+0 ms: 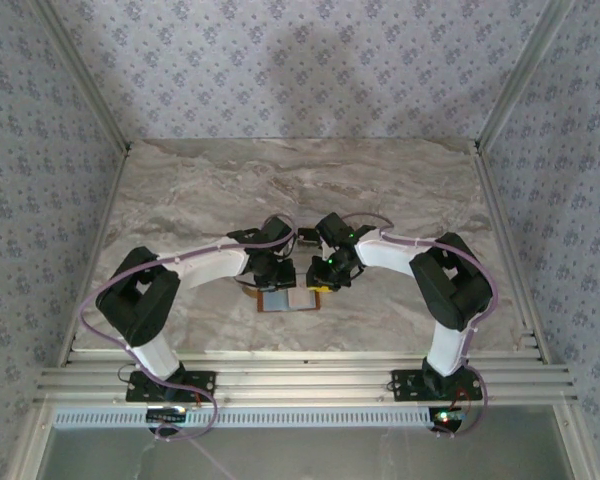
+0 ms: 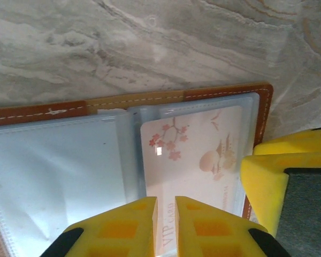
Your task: Take the credit cards out of the card holder
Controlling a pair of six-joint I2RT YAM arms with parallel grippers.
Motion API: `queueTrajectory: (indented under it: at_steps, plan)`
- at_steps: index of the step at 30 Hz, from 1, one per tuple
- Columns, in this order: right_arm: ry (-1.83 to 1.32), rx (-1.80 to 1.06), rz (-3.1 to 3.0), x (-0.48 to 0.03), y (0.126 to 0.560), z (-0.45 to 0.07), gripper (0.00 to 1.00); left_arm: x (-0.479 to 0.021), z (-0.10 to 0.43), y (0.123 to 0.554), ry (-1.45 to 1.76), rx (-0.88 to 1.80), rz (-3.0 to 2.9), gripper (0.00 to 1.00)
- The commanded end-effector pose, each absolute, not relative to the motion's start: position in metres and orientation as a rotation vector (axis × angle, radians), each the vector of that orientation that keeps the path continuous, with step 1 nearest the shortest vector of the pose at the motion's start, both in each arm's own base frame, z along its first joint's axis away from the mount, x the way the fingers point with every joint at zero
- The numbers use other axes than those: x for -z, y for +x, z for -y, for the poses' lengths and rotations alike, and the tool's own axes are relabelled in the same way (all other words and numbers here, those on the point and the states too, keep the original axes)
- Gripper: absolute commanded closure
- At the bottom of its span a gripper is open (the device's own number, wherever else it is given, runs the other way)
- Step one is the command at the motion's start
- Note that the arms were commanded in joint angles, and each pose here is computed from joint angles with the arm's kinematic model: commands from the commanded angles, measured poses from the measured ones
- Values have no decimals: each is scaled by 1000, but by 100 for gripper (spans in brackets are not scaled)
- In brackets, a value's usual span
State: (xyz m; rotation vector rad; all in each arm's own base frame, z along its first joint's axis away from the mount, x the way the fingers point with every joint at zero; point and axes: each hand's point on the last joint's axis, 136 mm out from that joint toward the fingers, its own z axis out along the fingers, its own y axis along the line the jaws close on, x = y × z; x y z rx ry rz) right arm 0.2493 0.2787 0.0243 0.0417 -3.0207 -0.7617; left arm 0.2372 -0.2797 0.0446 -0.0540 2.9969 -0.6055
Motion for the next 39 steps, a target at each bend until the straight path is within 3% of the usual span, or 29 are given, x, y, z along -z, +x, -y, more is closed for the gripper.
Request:
queueTrajectory:
  at_steps: [1,20,30,39]
  plan:
    - [1,650,3018,-15,241,-263,72,-41,284,239,-69,604,-3014,83]
    - [-6,641,3020,-16,240,-260,72,-31,243,232,-56,297,-3050,83]
    - [5,667,3045,-34,244,-262,72,-64,270,247,-79,556,-2948,82]
    - [41,682,3050,-43,245,-268,66,-49,271,245,-183,742,-2952,80]
